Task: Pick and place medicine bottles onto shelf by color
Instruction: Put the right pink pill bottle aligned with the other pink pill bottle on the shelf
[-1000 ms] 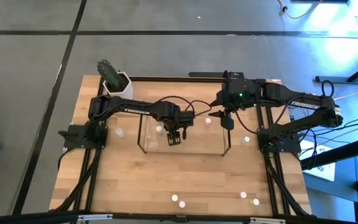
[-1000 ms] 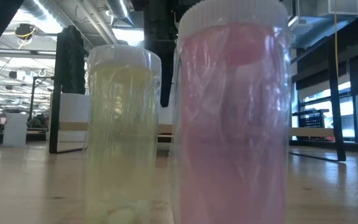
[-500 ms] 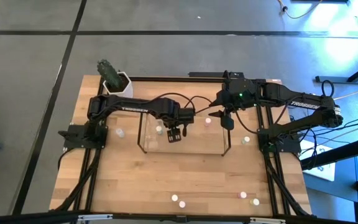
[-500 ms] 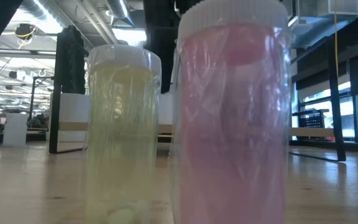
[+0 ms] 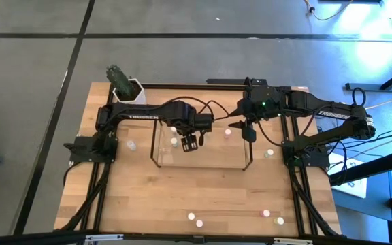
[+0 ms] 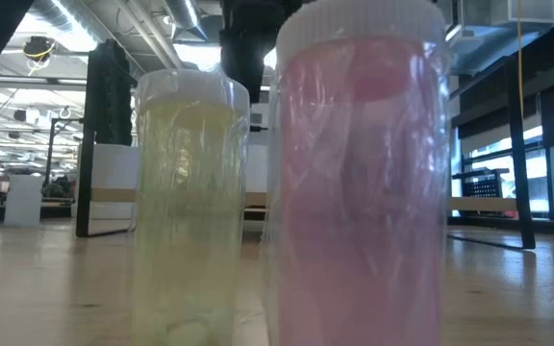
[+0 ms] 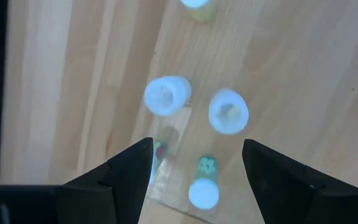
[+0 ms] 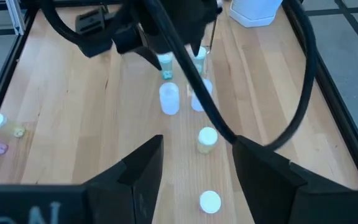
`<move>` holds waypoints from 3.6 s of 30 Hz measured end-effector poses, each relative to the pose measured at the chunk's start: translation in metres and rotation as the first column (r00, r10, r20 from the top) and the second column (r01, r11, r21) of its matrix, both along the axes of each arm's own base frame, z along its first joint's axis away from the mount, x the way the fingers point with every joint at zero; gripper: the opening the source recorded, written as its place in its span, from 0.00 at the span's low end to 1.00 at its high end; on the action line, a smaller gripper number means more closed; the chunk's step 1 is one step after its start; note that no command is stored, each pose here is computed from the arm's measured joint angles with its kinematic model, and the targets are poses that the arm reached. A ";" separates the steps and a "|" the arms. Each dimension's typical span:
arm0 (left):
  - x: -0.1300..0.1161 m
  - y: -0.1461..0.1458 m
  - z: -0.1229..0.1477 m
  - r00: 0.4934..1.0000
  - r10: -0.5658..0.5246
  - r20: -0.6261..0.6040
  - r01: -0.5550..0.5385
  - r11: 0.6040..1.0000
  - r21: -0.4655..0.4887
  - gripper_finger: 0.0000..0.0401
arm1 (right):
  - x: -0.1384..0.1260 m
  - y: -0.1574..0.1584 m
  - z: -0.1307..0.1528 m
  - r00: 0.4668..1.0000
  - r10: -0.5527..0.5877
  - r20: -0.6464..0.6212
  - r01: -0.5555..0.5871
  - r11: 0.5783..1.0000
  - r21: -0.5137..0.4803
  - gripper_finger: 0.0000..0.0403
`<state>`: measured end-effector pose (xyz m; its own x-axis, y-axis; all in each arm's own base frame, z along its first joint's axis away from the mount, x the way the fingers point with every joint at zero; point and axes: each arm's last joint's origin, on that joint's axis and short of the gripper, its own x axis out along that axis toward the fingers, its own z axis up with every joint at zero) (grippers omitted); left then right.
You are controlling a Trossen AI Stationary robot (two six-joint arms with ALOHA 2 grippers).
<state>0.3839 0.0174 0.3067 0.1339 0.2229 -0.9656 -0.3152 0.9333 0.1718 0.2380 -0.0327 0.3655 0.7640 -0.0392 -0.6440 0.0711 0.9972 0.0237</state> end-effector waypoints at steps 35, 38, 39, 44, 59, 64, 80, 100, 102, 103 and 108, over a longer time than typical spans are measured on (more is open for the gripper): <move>-0.111 -0.082 0.124 0.867 0.296 0.401 -0.276 0.955 -0.109 0.60 | 0.001 0.000 0.001 1.000 0.000 0.014 0.000 1.000 -0.002 0.48; -0.114 -0.093 0.125 0.841 0.331 0.428 -0.309 0.943 -0.122 0.60 | 0.002 0.000 0.003 0.999 -0.002 0.038 0.003 1.000 -0.001 0.48; -0.115 -0.097 0.125 0.832 0.338 0.439 -0.317 0.940 -0.122 0.60 | 0.002 0.000 0.003 0.999 -0.001 0.039 0.001 1.000 0.008 0.48; -0.122 -0.115 0.125 0.807 0.345 0.479 -0.330 0.937 -0.119 0.60 | 0.003 0.009 0.003 0.985 0.165 0.053 -0.168 0.985 0.045 0.48; -0.142 -0.156 0.126 0.823 0.216 0.526 -0.207 0.975 -0.077 0.60 | -0.005 0.113 0.008 0.961 0.254 0.111 -0.261 0.964 0.056 0.40; -0.151 -0.171 0.126 0.832 0.159 0.531 -0.144 0.987 -0.070 0.60 | -0.022 0.151 0.008 0.938 0.332 0.101 -0.345 0.922 0.173 0.40; -0.161 -0.185 0.127 0.813 0.108 0.573 -0.111 0.993 -0.030 0.60 | -0.030 0.176 -0.002 0.948 0.319 -0.008 -0.291 0.876 0.385 0.46; -0.160 -0.184 0.127 0.810 0.137 0.570 -0.130 0.990 -0.053 0.60 | -0.017 0.211 -0.064 0.806 0.405 -0.432 -0.215 0.880 0.423 0.60; -0.160 -0.184 0.127 0.812 0.130 0.568 -0.125 0.991 -0.049 0.60 | -0.014 0.215 -0.070 0.803 0.385 -0.454 -0.185 0.886 0.425 0.60; -0.160 -0.184 0.127 0.813 0.128 0.568 -0.123 0.991 -0.047 0.60 | -0.012 0.216 -0.072 0.806 0.367 -0.464 -0.161 0.891 0.425 0.60; -0.160 -0.184 0.127 0.819 0.106 0.565 -0.106 0.994 -0.032 0.60 | -0.006 0.221 -0.084 0.796 0.311 -0.519 -0.066 0.897 0.436 0.60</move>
